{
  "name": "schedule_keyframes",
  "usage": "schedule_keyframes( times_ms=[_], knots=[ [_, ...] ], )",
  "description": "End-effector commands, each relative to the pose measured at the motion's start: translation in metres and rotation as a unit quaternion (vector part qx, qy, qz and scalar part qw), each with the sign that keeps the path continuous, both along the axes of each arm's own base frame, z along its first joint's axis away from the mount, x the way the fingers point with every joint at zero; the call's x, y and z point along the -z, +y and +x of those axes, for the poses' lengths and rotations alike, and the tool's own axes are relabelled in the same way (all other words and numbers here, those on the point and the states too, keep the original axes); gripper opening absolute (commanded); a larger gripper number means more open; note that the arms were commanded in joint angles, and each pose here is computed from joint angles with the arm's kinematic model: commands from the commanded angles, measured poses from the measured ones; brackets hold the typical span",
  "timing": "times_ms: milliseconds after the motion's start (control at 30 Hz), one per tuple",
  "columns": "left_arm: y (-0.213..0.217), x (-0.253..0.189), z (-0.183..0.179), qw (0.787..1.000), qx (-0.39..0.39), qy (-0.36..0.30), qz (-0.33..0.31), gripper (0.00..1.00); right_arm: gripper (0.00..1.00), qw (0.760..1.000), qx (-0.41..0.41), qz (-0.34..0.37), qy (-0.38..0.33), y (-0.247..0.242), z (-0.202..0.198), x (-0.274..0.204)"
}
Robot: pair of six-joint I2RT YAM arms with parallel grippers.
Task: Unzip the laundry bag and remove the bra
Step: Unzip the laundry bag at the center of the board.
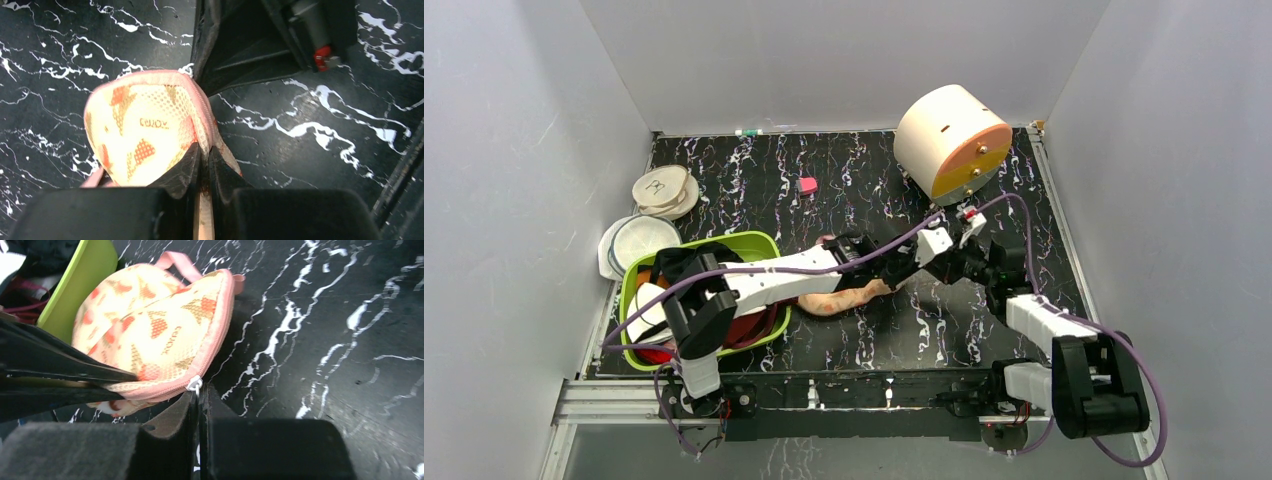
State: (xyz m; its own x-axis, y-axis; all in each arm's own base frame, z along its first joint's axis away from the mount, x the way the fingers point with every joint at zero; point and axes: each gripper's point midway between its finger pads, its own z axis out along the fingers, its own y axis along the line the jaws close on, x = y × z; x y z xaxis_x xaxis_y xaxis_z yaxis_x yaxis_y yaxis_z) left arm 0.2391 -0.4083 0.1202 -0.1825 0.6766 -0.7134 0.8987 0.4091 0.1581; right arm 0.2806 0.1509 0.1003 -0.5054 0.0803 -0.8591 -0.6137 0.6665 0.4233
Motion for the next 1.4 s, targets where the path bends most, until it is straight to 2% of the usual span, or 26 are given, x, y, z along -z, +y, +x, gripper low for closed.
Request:
schedule_keyframes(
  times_ms=[0, 100, 233, 300, 400, 567, 667, 733, 900, 1000, 1267, 1367],
  knots=[
    [0.015, 0.012, 0.018, 0.998, -0.012, -0.004, 0.056, 0.0, 0.0, 0.994, 0.081, -0.002, -0.079, -0.03, 0.02, -0.034],
    [0.003, 0.004, 0.026, 0.999, -0.005, -0.019, 0.04, 0.0, 0.0, 0.989, 0.105, -0.002, -0.103, -0.036, 0.013, -0.043],
    [0.003, -0.001, 0.041, 0.997, -0.022, -0.052, 0.049, 0.01, 0.0, 0.985, 0.126, -0.006, -0.118, -0.043, 0.008, -0.051],
    [0.009, -0.004, 0.044, 0.996, -0.035, -0.062, 0.051, 0.01, 0.0, 0.986, 0.115, 0.006, -0.121, -0.038, 0.004, -0.056],
    [0.016, -0.011, 0.034, 0.998, -0.039, -0.036, 0.027, 0.05, 0.0, 0.989, 0.081, 0.012, -0.123, -0.029, -0.003, -0.058],
    [0.031, 0.011, -0.01, 0.998, -0.02, 0.057, 0.011, 0.31, 0.0, 0.989, -0.012, 0.023, -0.148, -0.008, -0.02, -0.06],
    [0.047, 0.023, -0.022, 0.995, -0.04, 0.088, 0.03, 0.44, 0.0, 0.981, -0.07, 0.064, -0.167, 0.008, -0.035, -0.072],
    [0.048, 0.016, -0.026, 0.993, -0.051, 0.104, 0.024, 0.55, 0.0, 0.982, -0.077, 0.068, -0.16, 0.011, -0.035, -0.068],
    [0.021, -0.028, -0.036, 0.985, -0.058, 0.147, -0.068, 0.85, 0.0, 0.983, -0.086, 0.071, -0.144, 0.016, -0.037, -0.059],
    [0.002, -0.044, -0.036, 0.978, -0.061, 0.168, -0.108, 0.94, 0.0, 0.983, -0.089, 0.071, -0.142, 0.018, -0.04, -0.058],
    [-0.007, -0.05, -0.015, 0.973, -0.114, 0.152, -0.128, 0.97, 0.0, 0.983, -0.09, 0.07, -0.146, 0.02, -0.04, -0.058],
    [-0.006, -0.046, -0.012, 0.975, -0.118, 0.149, -0.117, 0.91, 0.0, 0.983, -0.092, 0.07, -0.144, 0.021, -0.041, -0.057]
  ],
)
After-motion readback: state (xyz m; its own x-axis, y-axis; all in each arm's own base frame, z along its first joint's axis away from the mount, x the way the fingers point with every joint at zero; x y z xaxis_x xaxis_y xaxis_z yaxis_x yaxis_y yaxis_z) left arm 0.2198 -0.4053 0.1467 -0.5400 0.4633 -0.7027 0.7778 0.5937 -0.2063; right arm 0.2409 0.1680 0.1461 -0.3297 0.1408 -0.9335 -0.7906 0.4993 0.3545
